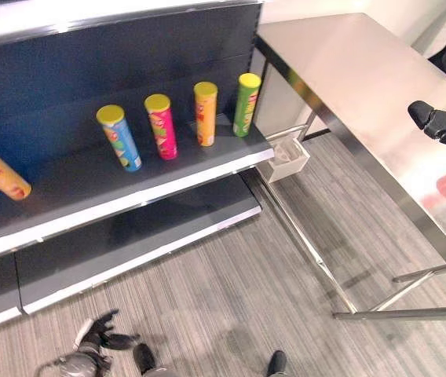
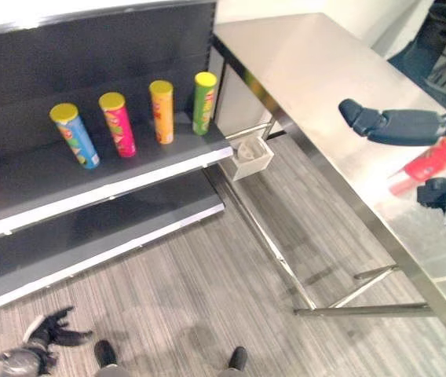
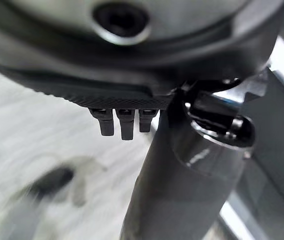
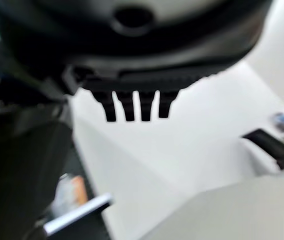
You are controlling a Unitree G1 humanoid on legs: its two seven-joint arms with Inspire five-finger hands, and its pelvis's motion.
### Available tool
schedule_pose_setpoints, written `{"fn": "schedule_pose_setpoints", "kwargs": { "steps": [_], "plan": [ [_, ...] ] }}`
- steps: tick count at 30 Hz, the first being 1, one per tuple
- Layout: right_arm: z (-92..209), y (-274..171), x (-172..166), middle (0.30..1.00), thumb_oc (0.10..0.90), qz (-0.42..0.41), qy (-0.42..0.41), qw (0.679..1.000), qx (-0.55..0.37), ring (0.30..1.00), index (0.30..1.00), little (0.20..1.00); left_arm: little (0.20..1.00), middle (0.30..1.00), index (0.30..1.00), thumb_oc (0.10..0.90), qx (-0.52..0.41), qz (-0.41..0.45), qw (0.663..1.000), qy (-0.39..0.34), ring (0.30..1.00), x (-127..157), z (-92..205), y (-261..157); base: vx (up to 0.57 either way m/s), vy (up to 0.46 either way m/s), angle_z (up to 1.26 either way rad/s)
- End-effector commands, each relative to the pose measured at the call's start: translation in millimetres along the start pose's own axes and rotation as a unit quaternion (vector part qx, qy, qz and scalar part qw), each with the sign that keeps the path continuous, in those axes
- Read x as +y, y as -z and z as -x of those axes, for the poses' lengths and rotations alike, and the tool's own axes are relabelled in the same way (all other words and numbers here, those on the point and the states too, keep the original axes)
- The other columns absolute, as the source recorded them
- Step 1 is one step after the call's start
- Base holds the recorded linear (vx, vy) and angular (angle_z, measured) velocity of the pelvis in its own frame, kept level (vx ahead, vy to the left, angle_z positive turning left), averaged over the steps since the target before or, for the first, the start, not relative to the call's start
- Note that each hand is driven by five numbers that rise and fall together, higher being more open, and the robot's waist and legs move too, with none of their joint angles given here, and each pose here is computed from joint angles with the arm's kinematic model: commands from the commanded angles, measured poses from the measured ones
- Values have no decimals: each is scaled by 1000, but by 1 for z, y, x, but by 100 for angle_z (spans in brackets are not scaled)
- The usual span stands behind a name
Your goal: Put the goods on the table back onto the shelves and tidy them up.
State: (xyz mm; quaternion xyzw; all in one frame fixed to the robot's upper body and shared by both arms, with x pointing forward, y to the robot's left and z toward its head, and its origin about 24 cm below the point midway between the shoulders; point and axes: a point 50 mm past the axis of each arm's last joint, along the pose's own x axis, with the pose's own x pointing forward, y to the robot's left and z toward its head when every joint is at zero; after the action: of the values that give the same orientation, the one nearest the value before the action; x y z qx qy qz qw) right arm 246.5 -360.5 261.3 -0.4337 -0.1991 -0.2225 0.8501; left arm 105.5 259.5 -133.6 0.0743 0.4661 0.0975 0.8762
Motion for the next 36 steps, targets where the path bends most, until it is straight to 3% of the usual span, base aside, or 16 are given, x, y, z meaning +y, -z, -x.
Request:
{"fn": "schedule_pose_setpoints", "kwargs": {
  "steps": [1,6,14,19,26,36],
  "plan": [
    [-19,-55,-54,900,800,-30,116,985,-128,900,900,900,900,900,900,800,-56,-31,997,-37,900,35,-2,-34,20,-461,11],
    [-21,-60,-53,900,800,-28,111,984,-137,900,900,900,900,900,900,800,-76,-31,996,-27,900,30,-3,-45,-14,-282,2],
    [-36,-66,-49,900,800,-34,119,981,-146,900,900,900,900,900,900,800,-67,-61,996,-3,900,12,-8,-42,100,67,-33],
    [-38,-62,-39,900,800,-33,115,984,-133,900,900,900,900,900,900,800,-61,-56,996,-35,900,31,-7,-42,135,135,-58],
    [-26,-43,-61,900,800,-7,139,986,-92,900,900,900,900,900,900,800,-57,-53,996,-36,900,36,-3,-36,191,-246,12],
    [-24,-36,-72,900,800,26,138,987,-74,900,900,900,900,900,900,800,-51,-66,997,5,900,15,-2,-27,96,-148,17]
  ]
}}
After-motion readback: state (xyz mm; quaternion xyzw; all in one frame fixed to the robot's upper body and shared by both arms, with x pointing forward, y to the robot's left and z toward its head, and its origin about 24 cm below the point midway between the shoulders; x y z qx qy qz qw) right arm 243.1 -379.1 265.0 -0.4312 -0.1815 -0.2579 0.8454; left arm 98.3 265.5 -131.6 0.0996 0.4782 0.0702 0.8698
